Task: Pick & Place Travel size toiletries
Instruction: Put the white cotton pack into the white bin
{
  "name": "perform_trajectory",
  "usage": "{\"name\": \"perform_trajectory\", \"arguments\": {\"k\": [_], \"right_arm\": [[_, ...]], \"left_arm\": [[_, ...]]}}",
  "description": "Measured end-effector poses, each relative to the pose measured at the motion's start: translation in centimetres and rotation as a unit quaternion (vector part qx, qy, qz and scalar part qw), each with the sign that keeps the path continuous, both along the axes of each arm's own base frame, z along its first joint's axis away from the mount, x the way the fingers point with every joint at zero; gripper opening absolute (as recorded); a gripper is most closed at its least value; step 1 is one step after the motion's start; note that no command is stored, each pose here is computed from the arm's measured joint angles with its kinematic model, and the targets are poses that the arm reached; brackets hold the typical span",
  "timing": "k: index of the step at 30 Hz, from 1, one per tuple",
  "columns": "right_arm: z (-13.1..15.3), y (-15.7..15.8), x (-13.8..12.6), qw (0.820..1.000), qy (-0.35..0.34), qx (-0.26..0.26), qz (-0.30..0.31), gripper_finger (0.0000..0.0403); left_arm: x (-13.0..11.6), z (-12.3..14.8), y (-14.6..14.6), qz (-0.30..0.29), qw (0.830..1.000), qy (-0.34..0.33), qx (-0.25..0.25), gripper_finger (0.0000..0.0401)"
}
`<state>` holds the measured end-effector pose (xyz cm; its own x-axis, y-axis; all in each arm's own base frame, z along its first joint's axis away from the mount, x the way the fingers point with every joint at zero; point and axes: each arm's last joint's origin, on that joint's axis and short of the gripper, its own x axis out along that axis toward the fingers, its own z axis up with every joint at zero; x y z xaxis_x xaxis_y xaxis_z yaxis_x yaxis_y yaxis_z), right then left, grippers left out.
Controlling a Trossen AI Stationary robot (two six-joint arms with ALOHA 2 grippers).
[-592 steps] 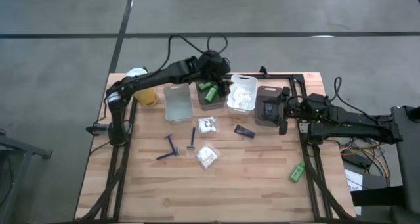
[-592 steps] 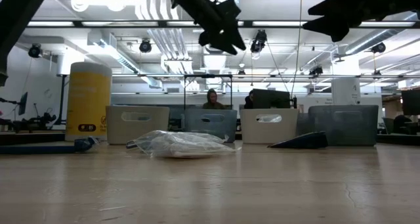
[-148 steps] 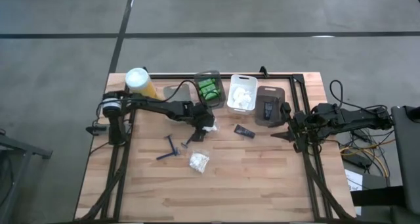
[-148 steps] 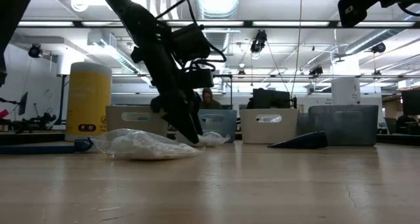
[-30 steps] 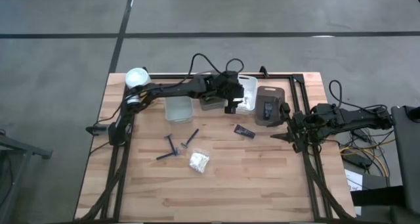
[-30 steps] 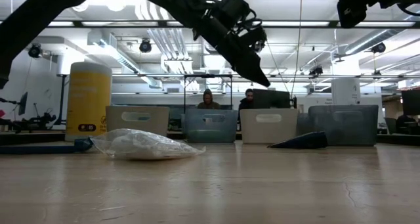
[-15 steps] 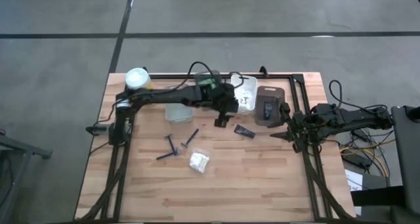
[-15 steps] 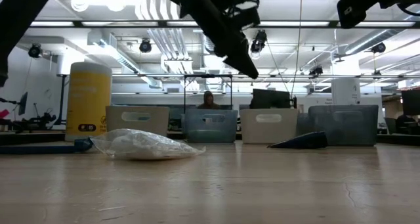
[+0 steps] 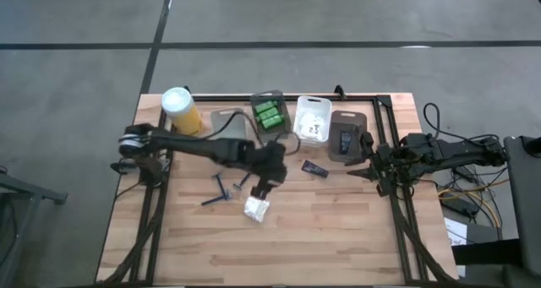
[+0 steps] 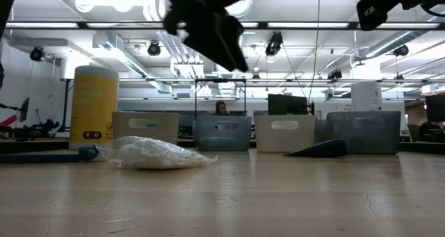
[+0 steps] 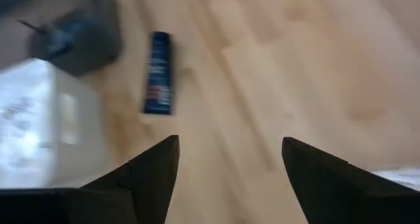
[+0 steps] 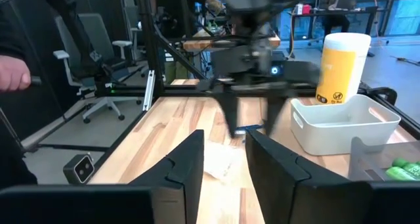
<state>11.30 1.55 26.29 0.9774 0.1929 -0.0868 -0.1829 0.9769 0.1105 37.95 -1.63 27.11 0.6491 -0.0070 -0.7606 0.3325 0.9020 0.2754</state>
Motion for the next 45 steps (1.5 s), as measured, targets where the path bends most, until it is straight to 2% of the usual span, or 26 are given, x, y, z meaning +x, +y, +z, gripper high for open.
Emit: {"name": "perform_trajectory", "arguments": {"k": [7,16,19,26,32,36,41,45], "right_arm": [[0.0,0.0,0.0,1.0,0.0,0.0,0.0,0.0088],[0.0,0.0,0.0,1.0,0.0,0.0,0.0,0.0061],[0.0,0.0,0.0,1.0,0.0,0.0,0.0,0.0054],[0.0,0.0,0.0,1.0,0.0,0.0,0.0,0.0043],[0.0,0.0,0.0,1.0,0.0,0.0,0.0,0.005],[0.0,0.0,0.0,1.0,0.0,0.0,0.0,0.0062],[0.0,0.0,0.0,1.0,0.0,0.0,0.0,0.0078],[0.0,0.0,0.0,1.0,0.0,0.0,0.0,0.0091]], "left_arm": [[-3.3,-2.1,-3.2,0.057,0.994,0.044,-0.079,0.0273],[-6.3,-4.9,-5.0,0.138,0.975,0.099,-0.142,0.0273],[-6.7,-5.7,-5.1,0.206,0.955,0.116,-0.181,0.0273],[-8.1,-8.0,-5.1,0.365,0.882,0.147,-0.261,0.0273],[-8.1,-9.0,-5.1,0.435,0.828,0.13,-0.329,0.0273],[-7.8,-9.4,-5.3,0.428,0.817,0.119,-0.368,0.0273],[-7.9,-10.4,-5.2,0.444,0.81,0.134,-0.359,0.0273],[-7.8,-11.0,-5.2,0.451,0.811,0.138,-0.345,0.0273]]}}
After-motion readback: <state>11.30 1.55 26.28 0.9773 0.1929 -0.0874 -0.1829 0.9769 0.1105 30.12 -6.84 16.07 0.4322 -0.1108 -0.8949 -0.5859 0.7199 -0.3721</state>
